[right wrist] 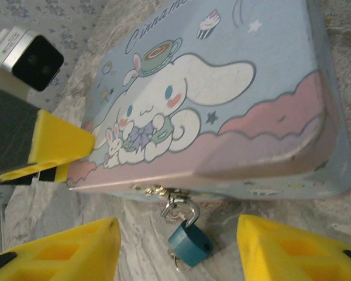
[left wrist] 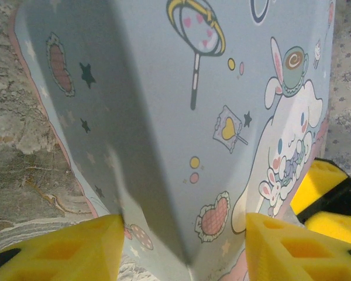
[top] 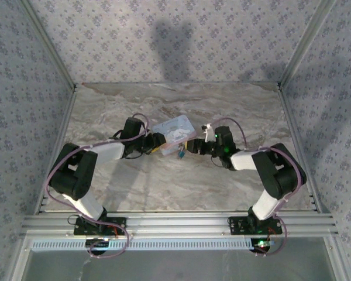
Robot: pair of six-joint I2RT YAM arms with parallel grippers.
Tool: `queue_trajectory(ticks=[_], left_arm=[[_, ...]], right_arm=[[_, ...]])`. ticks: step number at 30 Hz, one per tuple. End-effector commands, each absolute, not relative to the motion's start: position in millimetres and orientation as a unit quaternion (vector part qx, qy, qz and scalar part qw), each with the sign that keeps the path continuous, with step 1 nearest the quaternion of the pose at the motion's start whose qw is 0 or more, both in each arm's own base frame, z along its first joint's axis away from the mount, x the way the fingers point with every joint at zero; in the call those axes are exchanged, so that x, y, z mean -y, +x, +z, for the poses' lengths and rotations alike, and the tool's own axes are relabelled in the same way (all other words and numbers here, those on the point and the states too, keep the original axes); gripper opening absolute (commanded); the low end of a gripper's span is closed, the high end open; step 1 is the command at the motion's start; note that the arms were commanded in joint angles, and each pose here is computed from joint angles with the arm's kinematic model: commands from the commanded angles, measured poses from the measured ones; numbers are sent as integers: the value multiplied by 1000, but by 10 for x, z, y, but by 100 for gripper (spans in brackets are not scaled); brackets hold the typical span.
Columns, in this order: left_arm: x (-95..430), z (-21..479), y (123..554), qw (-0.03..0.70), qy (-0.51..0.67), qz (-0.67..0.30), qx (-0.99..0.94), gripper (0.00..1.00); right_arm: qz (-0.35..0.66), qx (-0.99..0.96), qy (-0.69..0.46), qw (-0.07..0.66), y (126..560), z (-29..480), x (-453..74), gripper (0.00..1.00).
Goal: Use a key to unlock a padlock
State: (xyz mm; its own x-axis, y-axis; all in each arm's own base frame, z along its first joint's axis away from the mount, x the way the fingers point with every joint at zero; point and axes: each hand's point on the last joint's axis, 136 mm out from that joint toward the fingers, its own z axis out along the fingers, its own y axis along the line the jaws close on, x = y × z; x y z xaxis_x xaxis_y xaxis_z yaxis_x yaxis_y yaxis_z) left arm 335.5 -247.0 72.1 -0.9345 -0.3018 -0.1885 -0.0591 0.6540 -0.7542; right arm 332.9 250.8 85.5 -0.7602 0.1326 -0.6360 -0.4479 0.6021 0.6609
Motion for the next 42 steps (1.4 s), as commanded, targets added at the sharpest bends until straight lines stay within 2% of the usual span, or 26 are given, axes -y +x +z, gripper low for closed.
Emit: queue_trajectory(ticks=[1,14,27,42], left_arm=[[2311,381,3045,98,-123,-348,-924,55],[2349,389,3038,100,-123,-351,-923,55],[2375,394,3031,99,-121,-353,-923,55],[2381,398,3034,100,-120,-352,-923,55]], right_arm=[[465,-814,-101,334,3226,967,-2582,59],[482,-809,-105,320,3305,798,-2842,59],[503,-807,-93,296,3280,654,-2952,54],[498,-816,-83,281,3250,525,-2938,38]])
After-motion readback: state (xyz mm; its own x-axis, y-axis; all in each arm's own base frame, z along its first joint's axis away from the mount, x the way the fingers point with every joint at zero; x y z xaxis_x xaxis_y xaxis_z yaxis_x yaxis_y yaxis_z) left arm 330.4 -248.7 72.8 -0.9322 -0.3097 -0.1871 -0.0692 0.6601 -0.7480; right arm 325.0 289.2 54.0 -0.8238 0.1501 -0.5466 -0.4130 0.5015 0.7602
